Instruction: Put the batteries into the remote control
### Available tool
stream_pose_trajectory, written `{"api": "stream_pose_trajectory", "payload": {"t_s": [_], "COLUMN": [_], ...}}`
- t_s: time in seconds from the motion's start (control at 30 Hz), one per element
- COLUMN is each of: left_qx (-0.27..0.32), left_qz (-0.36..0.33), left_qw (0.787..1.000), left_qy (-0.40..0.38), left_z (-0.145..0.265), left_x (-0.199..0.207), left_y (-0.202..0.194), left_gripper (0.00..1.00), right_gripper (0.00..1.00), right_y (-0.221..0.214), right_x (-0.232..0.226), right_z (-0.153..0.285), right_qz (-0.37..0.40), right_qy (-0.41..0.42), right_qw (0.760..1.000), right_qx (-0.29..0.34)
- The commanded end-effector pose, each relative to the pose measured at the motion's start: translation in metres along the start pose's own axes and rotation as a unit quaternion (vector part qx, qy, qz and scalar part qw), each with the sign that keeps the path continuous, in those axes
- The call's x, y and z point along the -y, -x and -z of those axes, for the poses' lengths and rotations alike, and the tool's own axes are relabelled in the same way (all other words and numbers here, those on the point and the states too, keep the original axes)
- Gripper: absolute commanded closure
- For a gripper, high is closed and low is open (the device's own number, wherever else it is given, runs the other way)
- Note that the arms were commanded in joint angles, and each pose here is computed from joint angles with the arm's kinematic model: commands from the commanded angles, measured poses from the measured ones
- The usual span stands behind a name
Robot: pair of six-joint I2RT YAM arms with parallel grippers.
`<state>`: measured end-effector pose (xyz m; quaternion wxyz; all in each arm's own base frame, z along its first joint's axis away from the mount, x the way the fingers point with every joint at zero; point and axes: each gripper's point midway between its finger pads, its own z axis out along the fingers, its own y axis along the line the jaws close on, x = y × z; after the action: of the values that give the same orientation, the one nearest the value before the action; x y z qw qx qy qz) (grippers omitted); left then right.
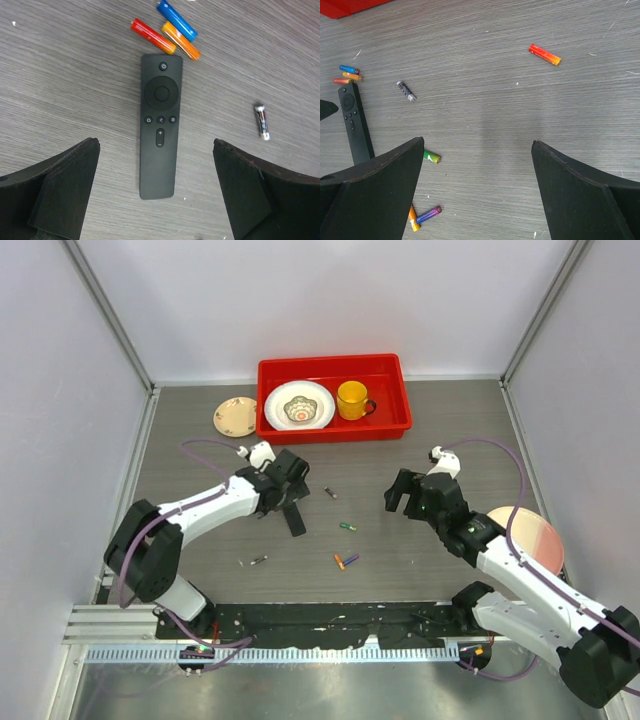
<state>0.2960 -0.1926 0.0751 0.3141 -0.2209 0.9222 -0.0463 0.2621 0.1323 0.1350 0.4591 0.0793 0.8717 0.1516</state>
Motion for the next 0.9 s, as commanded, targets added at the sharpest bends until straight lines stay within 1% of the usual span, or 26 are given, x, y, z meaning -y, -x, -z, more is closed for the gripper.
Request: {"api": "stream_pose_trajectory", "payload": {"t_s": [0.0, 0.03, 0.07, 0.27, 0.43, 0.63, 0.87], "left_qx": [0.045, 0.044, 0.042, 0.011, -0.001, -0.013, -0.030], "left_qz": [0.034, 0.032, 0.030, 0.012, 0.009, 0.013, 0.004], "left_qw": [0.998, 0.998, 0.998, 0.999, 0.999, 0.999, 0.998], "left_qy": [0.031, 0.031, 0.033, 0.031, 0.046, 0.049, 0.047], "left_z": [-0.007, -0.009, -0.013, -0.038, -0.051, -0.061, -0.069], "left_x": [0.001, 0.002, 0.003, 0.014, 0.009, 0.001, -0.003], "left_y": [0.019, 0.019, 0.017, 0.006, 0.002, 0.001, -0.010], "left_gripper": [0.01, 0.03, 0.07, 0.15, 0.17, 0.23, 0.37], "right_gripper": [0.06, 0.06, 0.06, 0.06, 0.06, 0.06, 0.06], "right_y": [0.021, 0.019, 0.017, 0.015, 0.015, 0.012, 0.009], "right_x": [-0.013, -0.013, -0.013, -0.016, -0.016, -0.015, -0.012], "right_z": [0.012, 0.012, 0.012, 0.010, 0.008, 0.007, 0.006], "right_qz": [-0.012, -0.011, -0.011, -0.011, -0.008, -0.008, -0.008], "right_qy": [0.023, 0.024, 0.026, 0.031, 0.030, 0.028, 0.023], "right_qw": [0.999, 0.999, 0.999, 0.999, 0.999, 1.000, 1.000], "right_qx": [0.024, 0.022, 0.019, 0.012, 0.010, 0.007, 0.005]}}
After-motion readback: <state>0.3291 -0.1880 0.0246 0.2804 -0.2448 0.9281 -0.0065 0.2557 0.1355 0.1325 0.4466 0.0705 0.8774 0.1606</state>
